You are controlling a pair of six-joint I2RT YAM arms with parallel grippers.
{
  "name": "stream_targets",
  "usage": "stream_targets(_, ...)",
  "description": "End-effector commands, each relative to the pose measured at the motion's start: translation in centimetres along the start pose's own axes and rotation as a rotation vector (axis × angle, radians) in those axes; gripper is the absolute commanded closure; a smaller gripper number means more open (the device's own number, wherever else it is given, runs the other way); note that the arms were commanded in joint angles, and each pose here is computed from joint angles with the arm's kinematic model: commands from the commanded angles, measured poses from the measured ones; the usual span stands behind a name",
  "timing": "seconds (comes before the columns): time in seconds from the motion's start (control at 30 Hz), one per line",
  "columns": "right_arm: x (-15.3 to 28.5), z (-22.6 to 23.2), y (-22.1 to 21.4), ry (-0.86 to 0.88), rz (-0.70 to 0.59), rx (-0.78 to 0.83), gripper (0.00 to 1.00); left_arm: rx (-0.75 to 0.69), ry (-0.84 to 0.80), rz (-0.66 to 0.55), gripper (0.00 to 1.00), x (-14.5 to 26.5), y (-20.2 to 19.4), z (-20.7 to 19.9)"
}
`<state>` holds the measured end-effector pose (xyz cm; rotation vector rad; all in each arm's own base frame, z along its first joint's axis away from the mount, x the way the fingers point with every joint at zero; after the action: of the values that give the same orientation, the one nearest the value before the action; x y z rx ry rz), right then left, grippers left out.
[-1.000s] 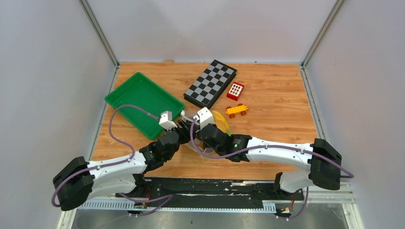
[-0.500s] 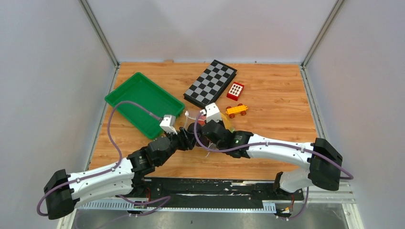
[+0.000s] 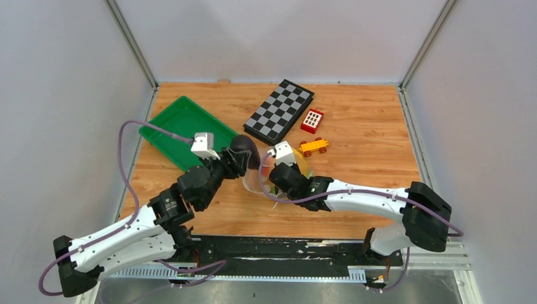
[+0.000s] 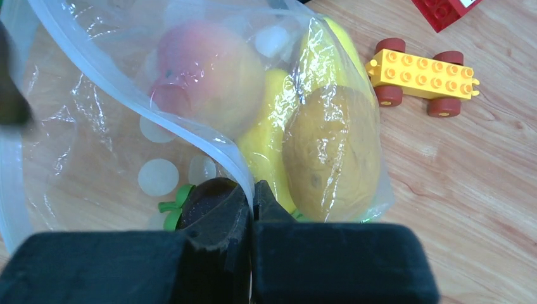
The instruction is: Open the zip-top bag and remove the fake food
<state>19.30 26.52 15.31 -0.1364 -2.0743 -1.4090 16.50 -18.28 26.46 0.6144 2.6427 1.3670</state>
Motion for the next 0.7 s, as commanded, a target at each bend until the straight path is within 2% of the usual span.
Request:
stream_targets(0.0,-0.1,-0.2,0.6,-0.007,-0.049,-0.023,1.0,-0.092,0.224,-0.109,0.84,-0.7,5.0,1.6)
stream_targets(0.17,0.0,-0.3,0.2,-0.002,-0.057,-0.026,1.0,-0.069,0.425,-0.134,0.84,-2.9,9.2,5.9)
stream_targets(0.33,0.4,-0.7,0.2,-0.001,-0.082,-0.044,1.0,0.081,0.513,-0.112,0.84,-5.8,10.9,11.2)
stream_targets(0.47,0.5,-1.1,0.1,-0.019,-0.095,-0.05,1.0,0.261,0.506,-0.018,0.82,-9.5,9.9,15.4)
stream_targets(0.67,0.6,-1.1,0.1,-0.012,-0.109,-0.055,1.0,0.409,0.51,0.079,0.77,-13.8,6.9,19.7)
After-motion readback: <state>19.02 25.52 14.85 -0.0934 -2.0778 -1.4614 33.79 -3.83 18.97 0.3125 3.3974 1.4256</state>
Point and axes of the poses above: each gripper's point midway between its finger pads, its own x axis back along the fingers, its own z axis along the line the jaws close on, y = z × x, the point moved 6 cm from there along x, back along the fingers, and after that the axes turned 7 degrees about x, right-handed, at the moved point
